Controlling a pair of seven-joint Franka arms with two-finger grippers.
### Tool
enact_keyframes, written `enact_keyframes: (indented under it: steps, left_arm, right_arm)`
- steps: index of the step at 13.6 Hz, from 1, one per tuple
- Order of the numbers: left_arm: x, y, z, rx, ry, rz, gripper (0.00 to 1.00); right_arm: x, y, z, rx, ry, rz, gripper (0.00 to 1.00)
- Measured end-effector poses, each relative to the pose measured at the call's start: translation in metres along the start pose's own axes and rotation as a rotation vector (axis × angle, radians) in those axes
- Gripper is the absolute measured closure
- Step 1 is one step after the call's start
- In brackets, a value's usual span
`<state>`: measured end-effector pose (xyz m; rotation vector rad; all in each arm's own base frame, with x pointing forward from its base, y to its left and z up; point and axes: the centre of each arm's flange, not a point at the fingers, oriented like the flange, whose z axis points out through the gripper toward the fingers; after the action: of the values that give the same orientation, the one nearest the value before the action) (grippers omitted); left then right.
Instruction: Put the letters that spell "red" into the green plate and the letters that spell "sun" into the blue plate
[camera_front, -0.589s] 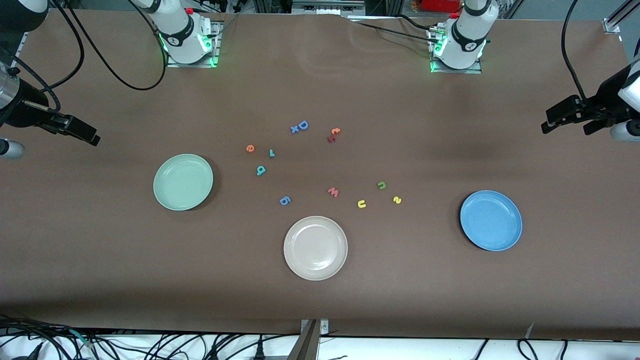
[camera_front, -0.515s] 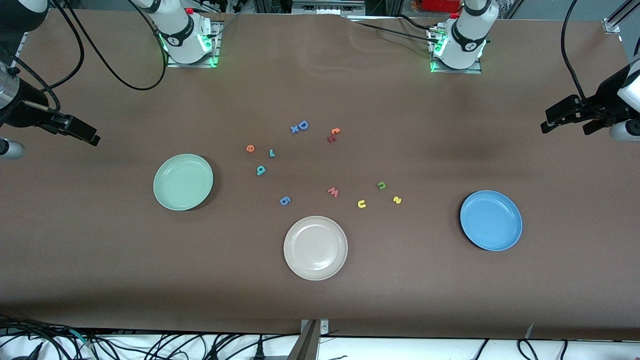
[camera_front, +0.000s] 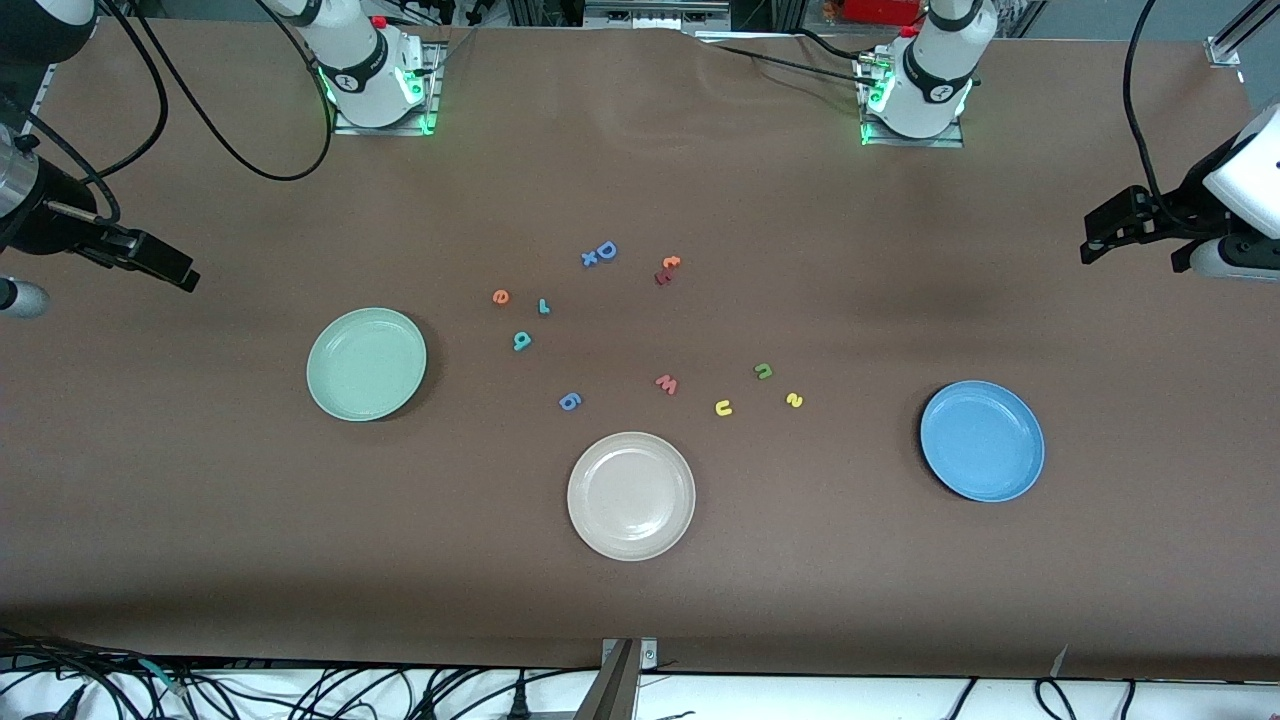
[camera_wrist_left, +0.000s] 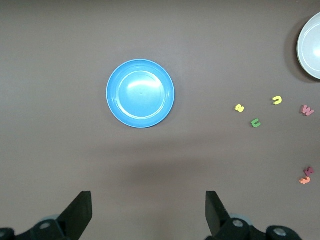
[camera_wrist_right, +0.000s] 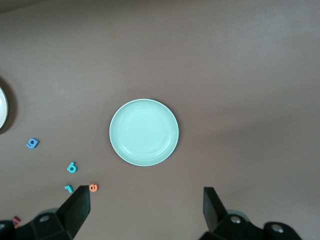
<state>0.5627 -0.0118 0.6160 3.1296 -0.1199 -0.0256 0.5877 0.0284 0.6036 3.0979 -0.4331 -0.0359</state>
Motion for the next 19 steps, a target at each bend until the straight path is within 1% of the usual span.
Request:
enact_keyframes:
  steps: [9,19]
  left_arm:
    - [0.001,0.002,0.007,0.000,-0.015,0.006,0.00]
    - [0.002,0.002,0.007,0.000,-0.014,0.007,0.00]
  right_arm:
    - [-0.001,0.007,-0.006,0.005,0.009,0.006,0.00]
    - [-0.004,0.014,-0.010,0.007,0.001,0.013,0.00]
